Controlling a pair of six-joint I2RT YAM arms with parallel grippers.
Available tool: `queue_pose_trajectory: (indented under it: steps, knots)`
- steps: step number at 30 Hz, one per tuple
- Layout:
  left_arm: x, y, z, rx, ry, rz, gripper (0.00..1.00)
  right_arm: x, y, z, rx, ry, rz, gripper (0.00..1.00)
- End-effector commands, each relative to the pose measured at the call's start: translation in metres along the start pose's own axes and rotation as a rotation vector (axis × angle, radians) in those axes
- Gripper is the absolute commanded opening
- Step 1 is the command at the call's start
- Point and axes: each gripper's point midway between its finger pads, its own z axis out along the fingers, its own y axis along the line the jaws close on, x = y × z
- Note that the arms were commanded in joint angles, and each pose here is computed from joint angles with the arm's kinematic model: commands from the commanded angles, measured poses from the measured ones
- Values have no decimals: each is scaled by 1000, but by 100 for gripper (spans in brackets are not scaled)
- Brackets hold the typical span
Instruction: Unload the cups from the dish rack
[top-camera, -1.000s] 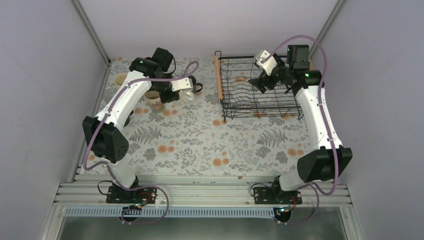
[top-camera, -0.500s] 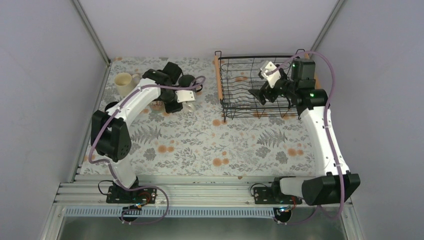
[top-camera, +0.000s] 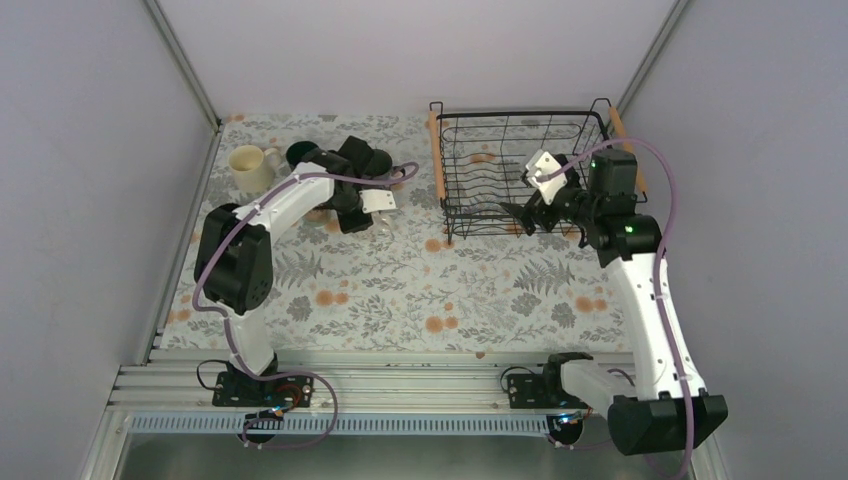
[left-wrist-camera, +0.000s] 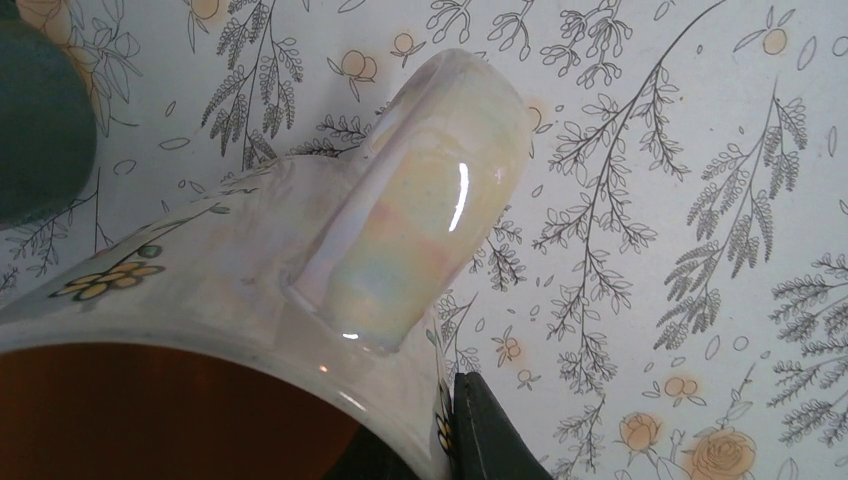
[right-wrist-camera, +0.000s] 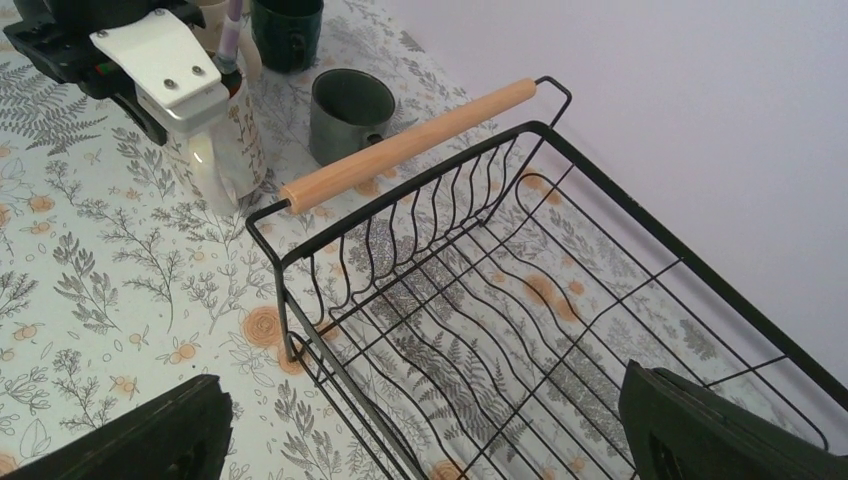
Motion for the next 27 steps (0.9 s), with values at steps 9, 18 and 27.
queue_pose_trajectory:
  steps: [9,18,27]
  knots:
    - [-9,11,14,-43,-11,-14,13,9,11,-18,57,-6,12,100]
    - [-19,21,-14,-128,-57,-3,100,7,17,-28,77,-26,0,100]
    - [-37,54,-164,-514,-348,-153,100,18,14,-32,147,-15,16,100]
